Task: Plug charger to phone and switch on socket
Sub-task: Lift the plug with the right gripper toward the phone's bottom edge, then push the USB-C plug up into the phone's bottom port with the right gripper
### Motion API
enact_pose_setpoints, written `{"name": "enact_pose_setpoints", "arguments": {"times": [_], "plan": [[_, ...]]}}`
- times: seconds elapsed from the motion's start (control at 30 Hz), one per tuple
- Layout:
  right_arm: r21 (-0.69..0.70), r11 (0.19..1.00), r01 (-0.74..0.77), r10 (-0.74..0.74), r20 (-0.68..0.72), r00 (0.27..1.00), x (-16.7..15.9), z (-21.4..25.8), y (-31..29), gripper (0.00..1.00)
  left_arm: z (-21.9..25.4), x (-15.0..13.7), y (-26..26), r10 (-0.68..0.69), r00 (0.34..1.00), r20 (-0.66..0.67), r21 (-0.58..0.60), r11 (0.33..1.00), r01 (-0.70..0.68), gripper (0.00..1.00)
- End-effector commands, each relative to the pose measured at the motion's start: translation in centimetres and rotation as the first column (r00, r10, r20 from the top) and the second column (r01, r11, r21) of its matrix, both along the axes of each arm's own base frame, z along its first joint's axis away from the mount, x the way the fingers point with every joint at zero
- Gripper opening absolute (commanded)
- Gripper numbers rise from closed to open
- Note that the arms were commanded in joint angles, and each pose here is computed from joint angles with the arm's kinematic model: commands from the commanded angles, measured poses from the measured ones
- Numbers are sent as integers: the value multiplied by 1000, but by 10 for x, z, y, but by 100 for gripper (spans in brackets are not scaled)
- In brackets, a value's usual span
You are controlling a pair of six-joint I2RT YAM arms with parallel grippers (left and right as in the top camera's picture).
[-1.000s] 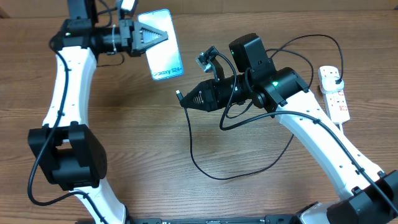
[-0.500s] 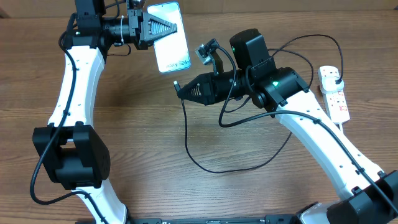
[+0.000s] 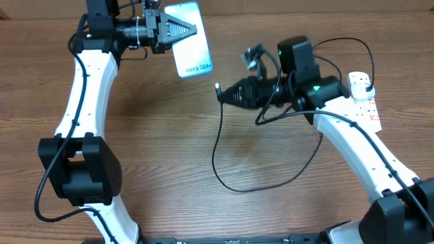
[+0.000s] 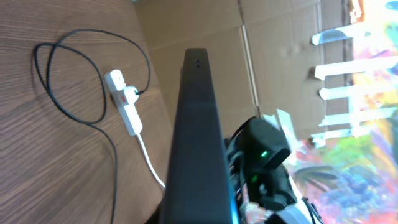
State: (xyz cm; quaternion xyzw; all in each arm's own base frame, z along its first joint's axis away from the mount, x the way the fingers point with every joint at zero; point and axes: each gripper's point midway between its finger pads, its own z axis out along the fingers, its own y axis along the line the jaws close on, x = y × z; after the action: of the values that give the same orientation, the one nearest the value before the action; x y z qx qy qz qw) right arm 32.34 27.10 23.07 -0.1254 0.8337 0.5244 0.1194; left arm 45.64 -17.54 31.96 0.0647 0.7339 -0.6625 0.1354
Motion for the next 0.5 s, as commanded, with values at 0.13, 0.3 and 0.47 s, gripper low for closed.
{"name": "enact_pose_setpoints", "arguments": {"times": [0.13,0.3,0.47], "plan": [[52,995,-85,84,20,996,-21,-3,2,4,-17,-4,-29,-6,1000,-14,48,999,6,4],[48,993,-112,109,59,992,-33,7,-2,4,-41,-6,-28,3,997,-72,58,998,1,4],[49,992,-117,113,76,991,-46,18,-7,4,-60,-14,-29,-25,995,-101,35,999,29,4]]}}
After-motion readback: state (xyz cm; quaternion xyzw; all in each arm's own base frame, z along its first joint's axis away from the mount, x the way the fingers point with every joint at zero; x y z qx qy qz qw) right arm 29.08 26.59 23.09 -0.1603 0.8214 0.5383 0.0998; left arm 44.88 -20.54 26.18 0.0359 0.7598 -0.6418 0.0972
